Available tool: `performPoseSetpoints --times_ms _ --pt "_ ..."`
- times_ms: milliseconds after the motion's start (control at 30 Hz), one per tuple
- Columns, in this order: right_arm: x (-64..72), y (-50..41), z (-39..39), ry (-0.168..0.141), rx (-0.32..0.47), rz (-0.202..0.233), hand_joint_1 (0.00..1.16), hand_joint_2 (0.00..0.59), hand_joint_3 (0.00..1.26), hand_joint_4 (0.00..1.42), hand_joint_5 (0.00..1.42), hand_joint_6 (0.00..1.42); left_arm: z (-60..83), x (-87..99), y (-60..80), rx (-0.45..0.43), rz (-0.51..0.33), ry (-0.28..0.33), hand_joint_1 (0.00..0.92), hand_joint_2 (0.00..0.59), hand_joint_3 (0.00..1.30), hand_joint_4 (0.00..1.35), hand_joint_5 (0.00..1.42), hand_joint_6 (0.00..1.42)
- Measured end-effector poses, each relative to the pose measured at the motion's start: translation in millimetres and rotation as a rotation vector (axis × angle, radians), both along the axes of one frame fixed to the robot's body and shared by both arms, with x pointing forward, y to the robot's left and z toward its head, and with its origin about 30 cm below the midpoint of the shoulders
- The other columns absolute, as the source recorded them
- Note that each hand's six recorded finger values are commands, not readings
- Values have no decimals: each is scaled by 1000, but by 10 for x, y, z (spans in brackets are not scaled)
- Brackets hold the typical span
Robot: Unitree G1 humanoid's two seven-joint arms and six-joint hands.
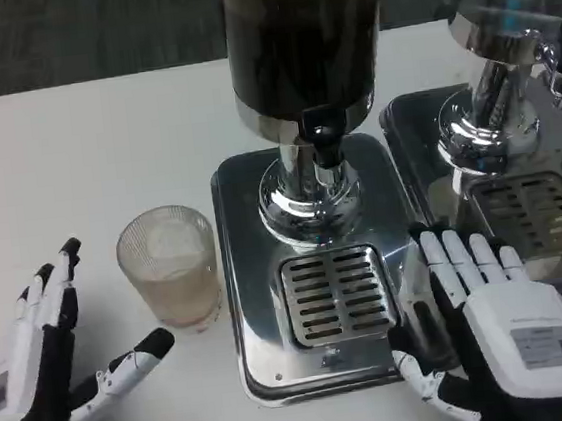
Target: Grasp the cup under the faucet to collect the drink, then remove the cup.
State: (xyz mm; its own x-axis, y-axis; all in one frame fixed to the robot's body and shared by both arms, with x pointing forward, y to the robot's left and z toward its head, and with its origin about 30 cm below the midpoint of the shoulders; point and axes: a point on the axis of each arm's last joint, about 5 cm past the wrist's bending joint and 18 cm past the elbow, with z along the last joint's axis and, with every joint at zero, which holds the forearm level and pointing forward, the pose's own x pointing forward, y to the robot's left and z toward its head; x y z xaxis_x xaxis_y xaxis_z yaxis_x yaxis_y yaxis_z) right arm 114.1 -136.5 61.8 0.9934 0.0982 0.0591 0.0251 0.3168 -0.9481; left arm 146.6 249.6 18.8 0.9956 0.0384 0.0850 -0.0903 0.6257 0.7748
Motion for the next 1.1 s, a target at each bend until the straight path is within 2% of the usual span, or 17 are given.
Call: performPoseSetpoints --times_ms 267,600,900,1100 --pt "-22 2 0 5 1 -4 338 448 0 0 0 0 -20 41 -24 6 -2 16 0 0 0 0 0 0" --pt "3 2 15 0 -3 2 337 438 0 0 0 0 -50 199 -89 7 9 52 0 0 0 0 0 0" --pt "9 7 19 -2 -3 4 334 434 0 0 0 0 -4 345 -97 16 6 37 0 0 0 0 0 0" --pt "-8 14 41 -4 0 -2 333 434 0 0 0 0 -23 408 -134 18 -6 54 66 0 0 0 47 24"
